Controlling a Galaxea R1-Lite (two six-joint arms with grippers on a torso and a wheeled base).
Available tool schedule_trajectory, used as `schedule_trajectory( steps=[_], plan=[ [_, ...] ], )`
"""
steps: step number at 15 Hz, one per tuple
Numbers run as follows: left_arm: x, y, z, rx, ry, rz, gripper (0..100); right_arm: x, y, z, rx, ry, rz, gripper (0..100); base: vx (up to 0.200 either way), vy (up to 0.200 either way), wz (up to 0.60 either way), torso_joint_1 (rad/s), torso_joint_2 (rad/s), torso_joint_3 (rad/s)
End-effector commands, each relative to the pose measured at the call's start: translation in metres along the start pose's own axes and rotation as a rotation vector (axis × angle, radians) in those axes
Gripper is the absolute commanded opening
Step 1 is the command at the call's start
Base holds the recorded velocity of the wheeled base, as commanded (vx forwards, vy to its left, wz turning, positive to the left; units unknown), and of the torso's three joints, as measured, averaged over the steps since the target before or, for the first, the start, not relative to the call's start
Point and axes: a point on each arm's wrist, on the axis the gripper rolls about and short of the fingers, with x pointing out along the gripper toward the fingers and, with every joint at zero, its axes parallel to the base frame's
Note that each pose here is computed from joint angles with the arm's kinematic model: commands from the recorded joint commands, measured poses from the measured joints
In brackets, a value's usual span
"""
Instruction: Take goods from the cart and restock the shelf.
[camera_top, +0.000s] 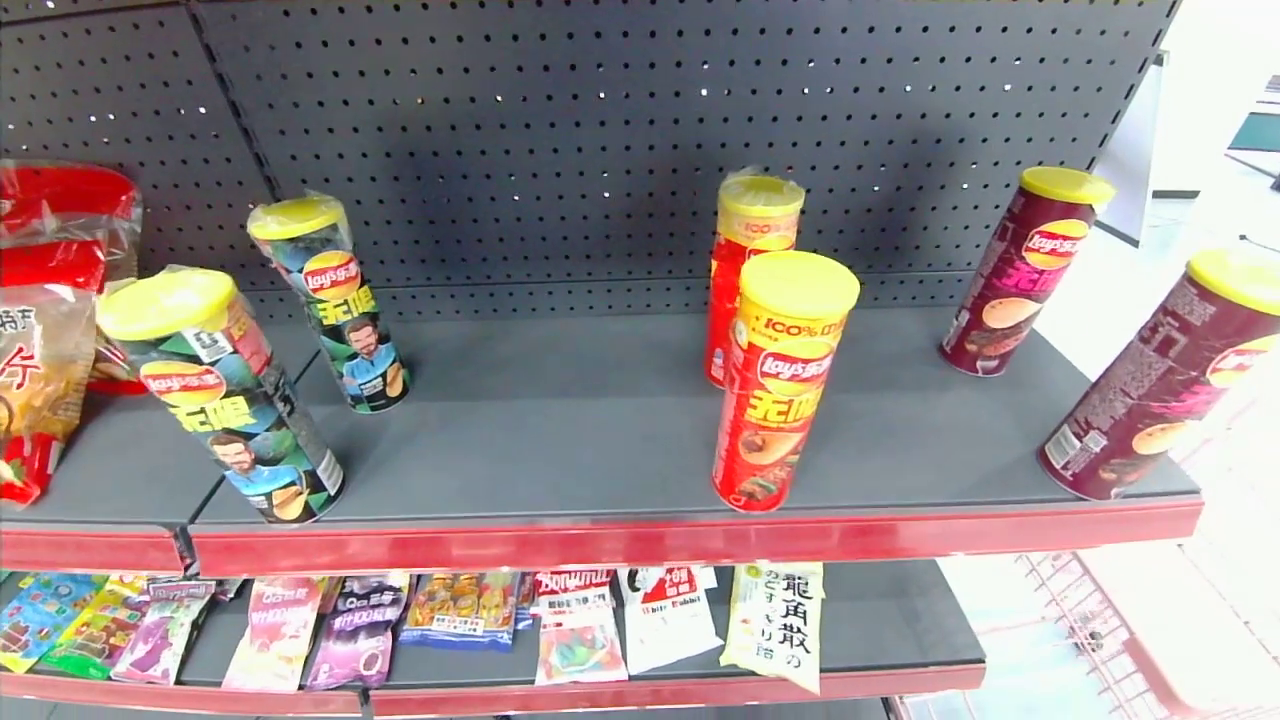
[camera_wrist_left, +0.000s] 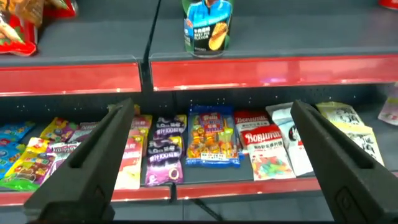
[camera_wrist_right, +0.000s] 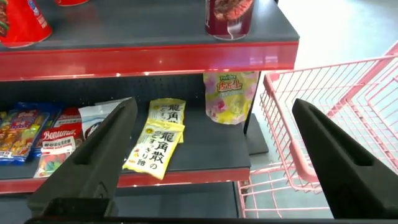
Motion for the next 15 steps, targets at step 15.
schedule_trajectory(
  steps=[15],
  plan=[
    [0.0001, 0.0000, 0.0000, 0.000, 0.001, 0.000, 100, 0.0000, 0.0000, 0.0001, 0.000, -0.002, 0.000, 100, 0.000, -0.040, 0.00, 0.000, 0.00, 0.000]
  ],
)
